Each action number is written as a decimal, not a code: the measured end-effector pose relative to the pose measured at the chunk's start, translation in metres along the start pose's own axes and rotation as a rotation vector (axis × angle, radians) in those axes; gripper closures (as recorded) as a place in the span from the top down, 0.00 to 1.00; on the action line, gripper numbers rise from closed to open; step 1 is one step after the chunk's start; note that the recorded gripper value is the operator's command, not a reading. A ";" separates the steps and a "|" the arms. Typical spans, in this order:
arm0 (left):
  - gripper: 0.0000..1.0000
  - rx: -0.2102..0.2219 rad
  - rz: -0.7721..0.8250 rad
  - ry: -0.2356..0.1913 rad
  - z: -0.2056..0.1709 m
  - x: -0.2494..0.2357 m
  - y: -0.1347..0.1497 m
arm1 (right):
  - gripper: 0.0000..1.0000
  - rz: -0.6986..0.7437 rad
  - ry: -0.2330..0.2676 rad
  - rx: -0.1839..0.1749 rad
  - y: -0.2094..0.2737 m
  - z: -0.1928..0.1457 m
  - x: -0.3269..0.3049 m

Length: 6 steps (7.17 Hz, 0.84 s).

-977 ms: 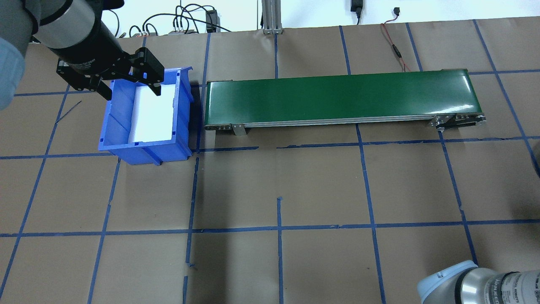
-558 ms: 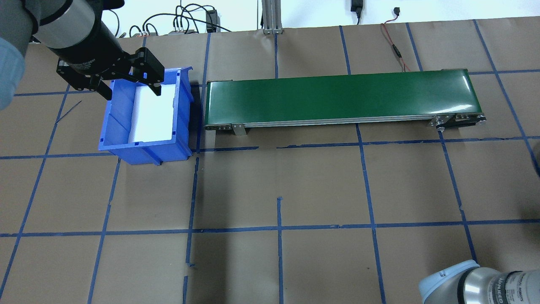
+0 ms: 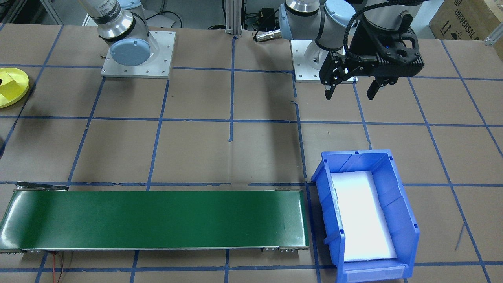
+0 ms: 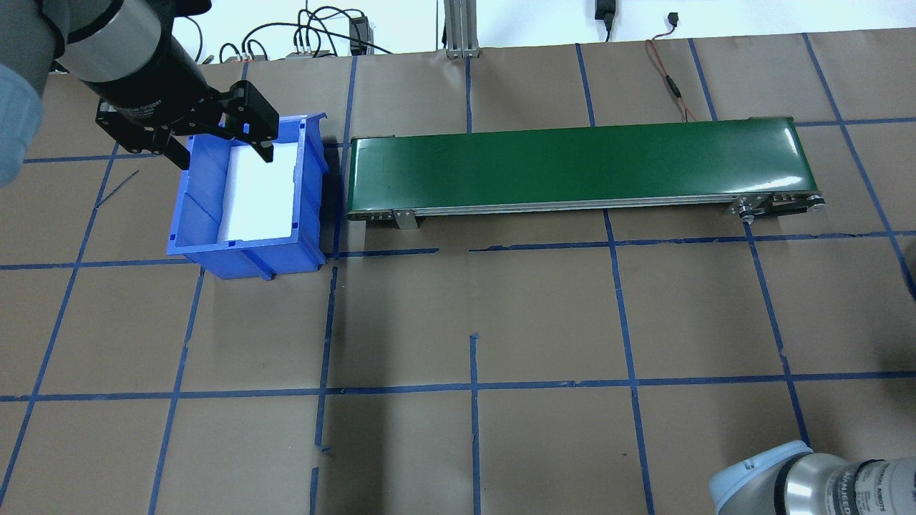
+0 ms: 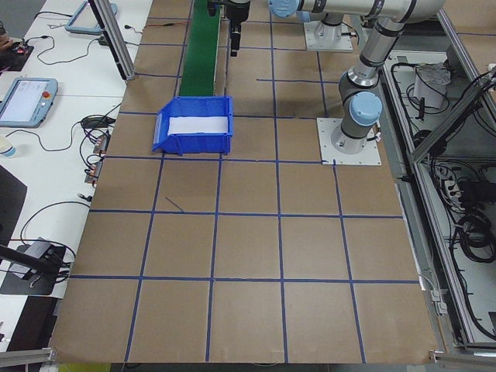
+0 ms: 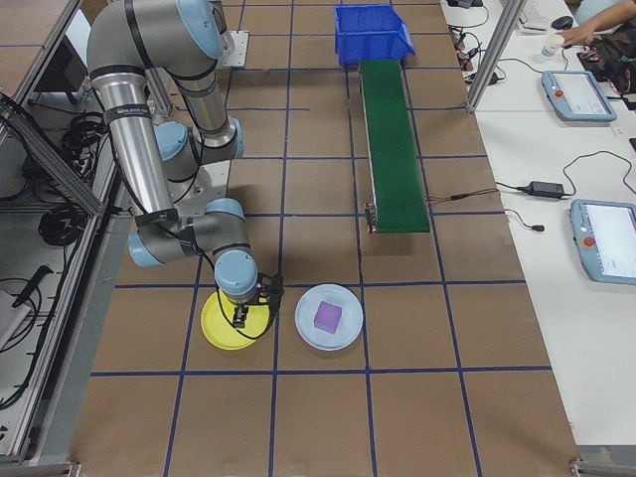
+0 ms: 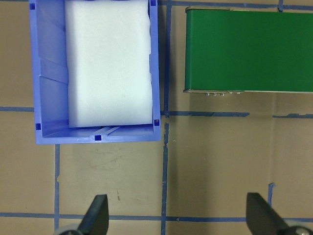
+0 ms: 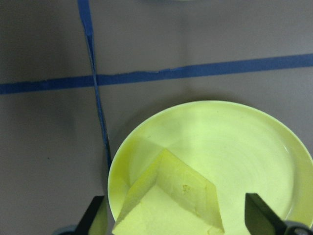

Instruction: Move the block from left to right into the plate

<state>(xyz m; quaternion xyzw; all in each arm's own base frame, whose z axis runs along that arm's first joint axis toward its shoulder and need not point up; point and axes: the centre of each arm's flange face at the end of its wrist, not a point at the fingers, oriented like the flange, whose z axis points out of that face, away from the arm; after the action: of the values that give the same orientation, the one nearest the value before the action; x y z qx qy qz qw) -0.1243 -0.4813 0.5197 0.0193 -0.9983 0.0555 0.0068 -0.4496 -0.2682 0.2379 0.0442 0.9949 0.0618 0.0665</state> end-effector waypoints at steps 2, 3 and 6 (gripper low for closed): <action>1.00 0.000 0.002 -0.001 0.000 0.000 0.000 | 1.00 -0.067 0.095 -0.023 -0.072 -0.044 -0.067; 1.00 0.000 0.003 -0.002 0.000 0.000 0.000 | 1.00 -0.122 0.157 -0.038 -0.115 -0.073 -0.126; 1.00 -0.001 0.003 -0.002 0.000 0.000 0.000 | 1.00 -0.155 0.202 0.038 -0.192 -0.132 -0.359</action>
<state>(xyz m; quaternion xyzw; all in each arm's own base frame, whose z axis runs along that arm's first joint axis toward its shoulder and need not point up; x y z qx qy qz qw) -0.1242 -0.4810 0.5197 0.0178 -0.9983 0.0550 0.0059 -0.1290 -0.5081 0.3883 -0.0382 0.9979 0.0419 -0.0302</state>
